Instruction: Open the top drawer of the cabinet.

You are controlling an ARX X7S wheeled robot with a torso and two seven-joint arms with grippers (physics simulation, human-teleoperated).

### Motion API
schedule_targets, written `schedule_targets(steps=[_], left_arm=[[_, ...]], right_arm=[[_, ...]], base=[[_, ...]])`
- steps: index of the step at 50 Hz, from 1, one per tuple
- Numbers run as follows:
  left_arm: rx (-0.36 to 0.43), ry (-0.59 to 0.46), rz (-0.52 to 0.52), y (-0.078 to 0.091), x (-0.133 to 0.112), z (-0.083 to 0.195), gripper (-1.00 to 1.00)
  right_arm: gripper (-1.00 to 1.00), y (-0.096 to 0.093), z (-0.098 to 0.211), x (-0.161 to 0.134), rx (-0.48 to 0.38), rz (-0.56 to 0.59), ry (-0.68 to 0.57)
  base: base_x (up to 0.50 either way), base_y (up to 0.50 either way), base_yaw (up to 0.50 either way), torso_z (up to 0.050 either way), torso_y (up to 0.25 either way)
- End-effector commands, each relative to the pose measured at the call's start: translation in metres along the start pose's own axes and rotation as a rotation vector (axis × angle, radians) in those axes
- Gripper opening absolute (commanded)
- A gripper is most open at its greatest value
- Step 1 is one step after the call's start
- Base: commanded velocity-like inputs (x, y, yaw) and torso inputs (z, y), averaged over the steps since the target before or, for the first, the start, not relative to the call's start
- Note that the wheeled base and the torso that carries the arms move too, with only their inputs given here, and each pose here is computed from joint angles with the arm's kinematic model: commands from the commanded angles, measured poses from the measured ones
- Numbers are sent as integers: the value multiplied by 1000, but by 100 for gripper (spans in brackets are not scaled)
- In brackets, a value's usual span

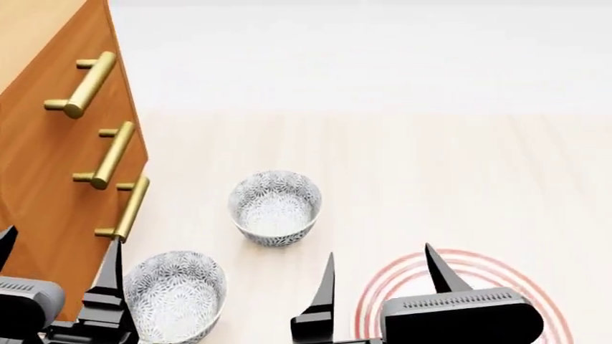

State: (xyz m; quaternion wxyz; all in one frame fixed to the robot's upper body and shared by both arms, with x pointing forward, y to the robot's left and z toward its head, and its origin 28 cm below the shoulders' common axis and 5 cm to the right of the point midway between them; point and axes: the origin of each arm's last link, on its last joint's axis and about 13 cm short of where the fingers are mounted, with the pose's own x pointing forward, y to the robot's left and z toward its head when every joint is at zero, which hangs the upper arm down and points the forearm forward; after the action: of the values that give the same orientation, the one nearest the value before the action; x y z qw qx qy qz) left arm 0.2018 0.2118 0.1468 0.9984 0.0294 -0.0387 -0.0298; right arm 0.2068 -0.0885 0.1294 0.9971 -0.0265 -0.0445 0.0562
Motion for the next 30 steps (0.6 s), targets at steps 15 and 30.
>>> schedule_targets(steps=[15, 30], left_arm=[[4, 24, 1, 0, 2, -7, 100], [509, -132, 129, 4, 2, -9, 100]], right_arm=[[100, 0, -4, 3, -7, 9, 2], [100, 0, -7, 4, 21, 19, -1]], base=[[500, 0, 0, 0, 1], [299, 0, 0, 0, 0]])
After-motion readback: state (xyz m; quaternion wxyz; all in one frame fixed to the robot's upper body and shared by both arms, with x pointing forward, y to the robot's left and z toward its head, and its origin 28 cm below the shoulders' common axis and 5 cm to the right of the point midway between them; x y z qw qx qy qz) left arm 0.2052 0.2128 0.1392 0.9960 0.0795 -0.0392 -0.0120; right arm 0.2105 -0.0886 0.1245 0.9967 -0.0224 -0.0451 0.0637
